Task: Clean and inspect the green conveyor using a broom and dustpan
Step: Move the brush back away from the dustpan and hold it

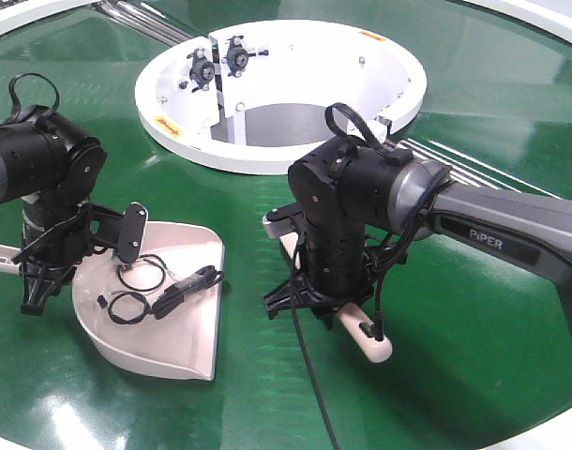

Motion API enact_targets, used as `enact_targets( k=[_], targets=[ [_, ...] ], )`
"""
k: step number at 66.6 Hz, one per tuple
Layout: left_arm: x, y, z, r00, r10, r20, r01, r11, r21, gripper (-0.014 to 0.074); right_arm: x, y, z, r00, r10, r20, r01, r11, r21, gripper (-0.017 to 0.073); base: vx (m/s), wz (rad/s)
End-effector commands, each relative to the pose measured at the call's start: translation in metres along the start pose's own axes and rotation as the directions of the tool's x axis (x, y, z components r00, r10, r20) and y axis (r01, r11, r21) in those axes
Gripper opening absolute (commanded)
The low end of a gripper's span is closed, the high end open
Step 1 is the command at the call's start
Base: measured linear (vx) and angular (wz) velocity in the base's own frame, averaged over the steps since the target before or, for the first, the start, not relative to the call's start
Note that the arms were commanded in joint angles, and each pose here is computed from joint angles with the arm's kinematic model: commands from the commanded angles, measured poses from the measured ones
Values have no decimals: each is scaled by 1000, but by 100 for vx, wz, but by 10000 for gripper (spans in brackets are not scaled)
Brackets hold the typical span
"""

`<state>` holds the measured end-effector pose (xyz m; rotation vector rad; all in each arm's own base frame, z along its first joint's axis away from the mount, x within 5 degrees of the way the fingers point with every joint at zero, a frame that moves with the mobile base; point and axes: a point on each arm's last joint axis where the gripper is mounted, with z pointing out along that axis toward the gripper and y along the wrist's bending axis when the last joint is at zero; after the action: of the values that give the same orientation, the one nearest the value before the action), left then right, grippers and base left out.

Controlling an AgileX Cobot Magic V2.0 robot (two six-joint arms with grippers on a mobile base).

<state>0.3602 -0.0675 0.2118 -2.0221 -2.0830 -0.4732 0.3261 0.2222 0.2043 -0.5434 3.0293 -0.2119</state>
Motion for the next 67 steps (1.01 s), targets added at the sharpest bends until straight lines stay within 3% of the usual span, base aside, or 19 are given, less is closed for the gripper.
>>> enact_targets(
  k=[1, 9, 26, 36, 44, 67],
  targets=[
    [11, -1, -26, 999, -35, 4, 35, 997, -63, -6, 4, -12, -30, 998, -9, 55, 6, 999, 44, -4, 0, 0],
    [11, -1, -26, 999, -35, 4, 35, 997, -63, -6, 5, -19, -26, 997, -1, 75, -2, 999, 45, -4, 0, 0],
    [11, -1, -26, 999, -35, 4, 35, 997, -63, -6, 31, -58, -6, 994, 48, 95, -47, 999, -15, -4, 0, 0],
    [11, -1, -26, 999, -35, 4, 35, 997, -63, -6, 47, -83, 1, 984, 125, 125, -116, 990, -78, -4, 0, 0],
    [11, -1, -26, 999, -35, 4, 35, 997, -63, -6, 57, -96, 9, 986, 136, 101, -124, 986, -109, -4, 0, 0],
    [11, -1, -26, 999, -35, 4, 35, 997, -63, -6, 63, -98, 24, 983, 153, 105, -137, 980, -144, 17, 0, 0]
  ],
)
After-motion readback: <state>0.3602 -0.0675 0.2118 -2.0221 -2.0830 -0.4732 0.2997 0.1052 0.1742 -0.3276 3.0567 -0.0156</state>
